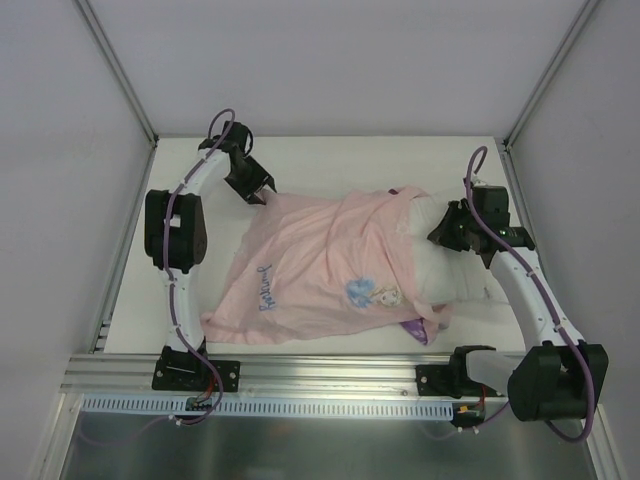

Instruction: Remove the pillowcase from the pillow

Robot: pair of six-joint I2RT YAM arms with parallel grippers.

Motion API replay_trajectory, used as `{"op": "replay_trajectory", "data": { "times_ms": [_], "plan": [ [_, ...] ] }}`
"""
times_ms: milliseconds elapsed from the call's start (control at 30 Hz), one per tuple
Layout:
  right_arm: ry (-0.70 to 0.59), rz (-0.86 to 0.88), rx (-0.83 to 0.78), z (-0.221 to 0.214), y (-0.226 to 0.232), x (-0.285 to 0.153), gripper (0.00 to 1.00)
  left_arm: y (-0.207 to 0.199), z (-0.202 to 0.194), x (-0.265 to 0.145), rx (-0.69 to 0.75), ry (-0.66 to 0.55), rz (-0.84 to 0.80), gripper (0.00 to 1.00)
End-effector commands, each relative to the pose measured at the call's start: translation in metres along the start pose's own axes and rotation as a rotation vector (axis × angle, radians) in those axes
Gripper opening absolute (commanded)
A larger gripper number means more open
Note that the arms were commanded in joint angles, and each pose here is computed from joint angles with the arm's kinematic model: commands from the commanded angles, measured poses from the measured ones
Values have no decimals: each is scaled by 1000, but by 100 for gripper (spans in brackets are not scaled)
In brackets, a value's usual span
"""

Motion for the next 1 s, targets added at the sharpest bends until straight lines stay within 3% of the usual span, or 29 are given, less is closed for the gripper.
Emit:
{"op": "replay_trajectory", "data": {
  "times_ms": [0, 33, 67, 233, 367, 500, 733, 833, 967],
  "plan": [
    [78, -34, 31, -18, -5, -3, 1, 16, -21, 7, 32, 99, 9, 38],
    [41, -72, 41, -12, -10, -4, 1, 19, -16, -1, 36, 85, 5, 23],
    [34, -96, 52, -11, -13, -5, 1, 22, -15, -7, 44, 78, 2, 0],
    [-97, -152, 219, 27, -25, -19, 1, 46, 5, -70, 100, -52, 10, 0],
    [-259, -159, 398, 67, -41, -49, 1, 82, 24, -122, 23, -115, -46, 0],
    [-373, -139, 511, 97, -56, -79, 1, 127, 50, -190, -83, -298, -43, 0],
    [-419, -113, 605, 110, -67, -96, 1, 172, 67, -261, -238, -477, -59, 0],
    [-431, -65, 628, 113, -63, -107, 1, 184, 78, -296, -238, -564, -46, 0],
    [-435, -17, 641, 117, -54, -109, 1, 188, 88, -307, -254, -589, -16, 0]
  ]
}}
Point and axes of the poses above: each gripper's point midway between its finger pads, its own x axis out along the fingers, its own y axis along the line the jaws close on, z = x × y, the point moved 2 cm from there along -x, back along the fingers, and after that the axes turned 14 degrees about x, right-handed, at the moved point
